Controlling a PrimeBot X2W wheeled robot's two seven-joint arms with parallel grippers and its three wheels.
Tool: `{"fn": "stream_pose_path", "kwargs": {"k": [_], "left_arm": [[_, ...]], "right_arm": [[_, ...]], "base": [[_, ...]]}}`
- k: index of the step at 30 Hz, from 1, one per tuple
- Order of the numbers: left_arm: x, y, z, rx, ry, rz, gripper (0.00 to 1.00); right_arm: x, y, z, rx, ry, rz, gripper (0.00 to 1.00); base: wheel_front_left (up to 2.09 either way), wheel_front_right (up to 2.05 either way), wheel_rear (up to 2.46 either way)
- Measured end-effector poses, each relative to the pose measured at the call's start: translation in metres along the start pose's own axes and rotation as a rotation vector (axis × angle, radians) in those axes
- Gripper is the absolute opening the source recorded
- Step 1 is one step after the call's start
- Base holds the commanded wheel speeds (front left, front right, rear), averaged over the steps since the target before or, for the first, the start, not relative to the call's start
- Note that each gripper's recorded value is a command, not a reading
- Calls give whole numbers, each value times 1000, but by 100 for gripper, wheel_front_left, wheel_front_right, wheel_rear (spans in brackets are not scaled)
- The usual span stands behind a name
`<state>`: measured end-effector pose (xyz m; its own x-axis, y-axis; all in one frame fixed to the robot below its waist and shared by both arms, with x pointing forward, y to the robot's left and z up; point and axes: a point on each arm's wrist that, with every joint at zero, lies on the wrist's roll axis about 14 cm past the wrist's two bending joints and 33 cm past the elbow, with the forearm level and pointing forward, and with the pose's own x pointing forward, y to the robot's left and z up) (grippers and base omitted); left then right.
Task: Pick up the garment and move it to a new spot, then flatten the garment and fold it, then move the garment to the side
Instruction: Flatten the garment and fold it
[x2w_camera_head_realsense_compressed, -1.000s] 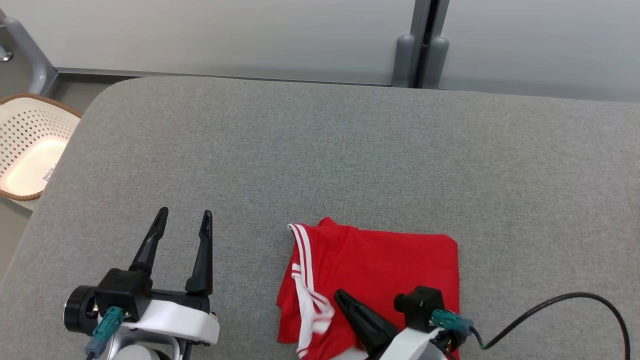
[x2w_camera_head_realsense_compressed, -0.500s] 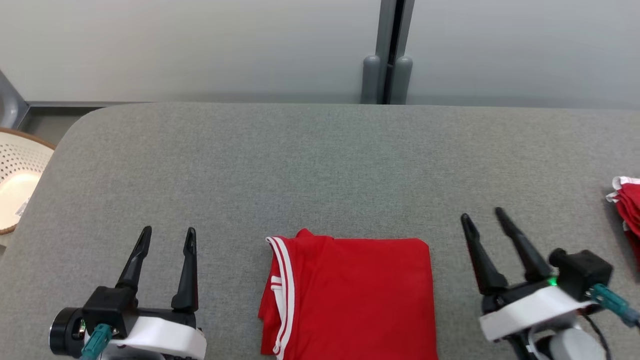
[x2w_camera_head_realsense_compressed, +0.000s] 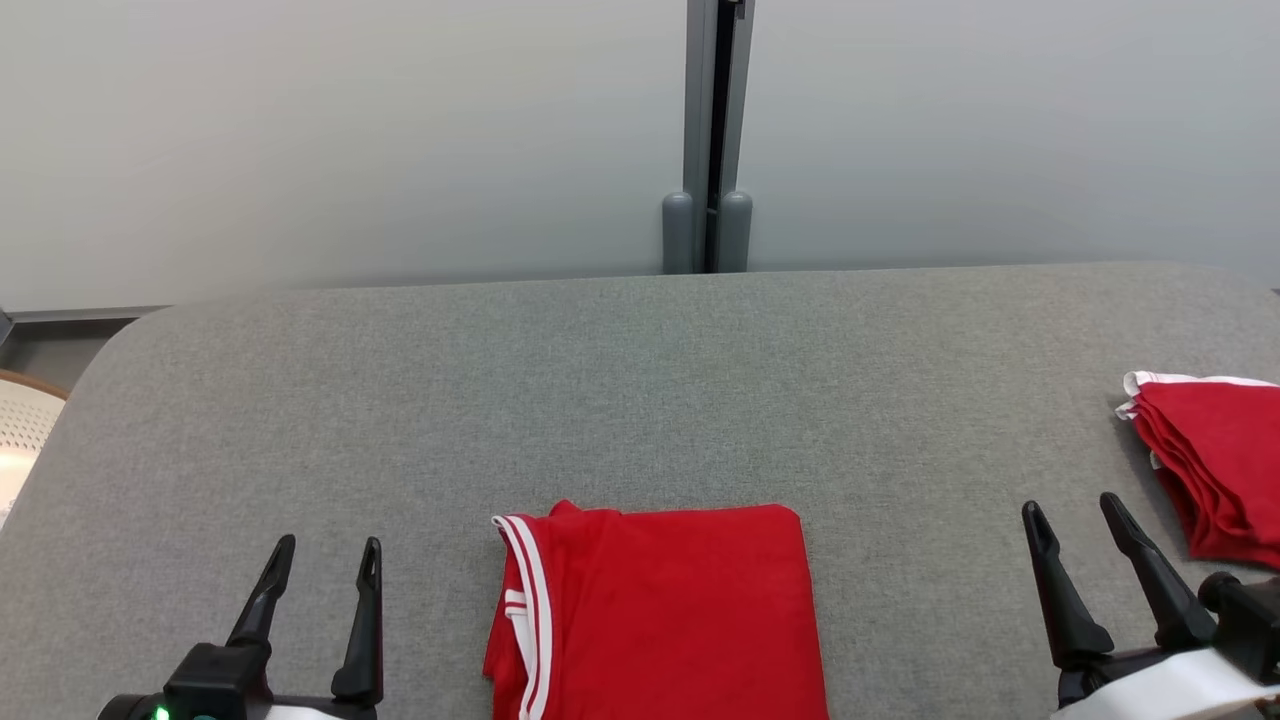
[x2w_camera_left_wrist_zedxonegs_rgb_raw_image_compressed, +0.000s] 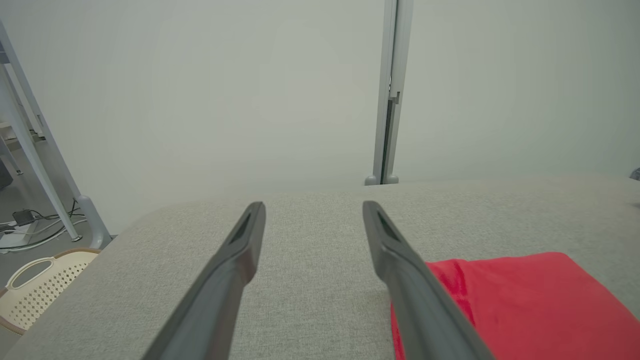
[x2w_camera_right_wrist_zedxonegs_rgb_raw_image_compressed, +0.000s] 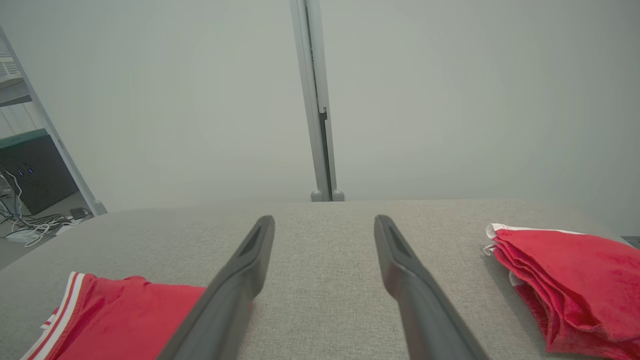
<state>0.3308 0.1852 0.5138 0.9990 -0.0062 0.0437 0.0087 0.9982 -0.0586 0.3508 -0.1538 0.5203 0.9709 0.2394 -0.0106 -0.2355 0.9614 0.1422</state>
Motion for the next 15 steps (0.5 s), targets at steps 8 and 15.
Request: {"fn": "stream_pose_path", "kwargs": {"k": [8, 15], "left_arm": [[-14, -2, 1, 4, -2, -2, 100], [-24, 3, -3, 9, 19, 15, 100]], "right_arm": [[-22, -2, 3, 11, 6, -29, 100], [-32, 0, 5, 5, 15, -34, 100]], "base": [[0, 0, 0], [0, 0, 0]]}}
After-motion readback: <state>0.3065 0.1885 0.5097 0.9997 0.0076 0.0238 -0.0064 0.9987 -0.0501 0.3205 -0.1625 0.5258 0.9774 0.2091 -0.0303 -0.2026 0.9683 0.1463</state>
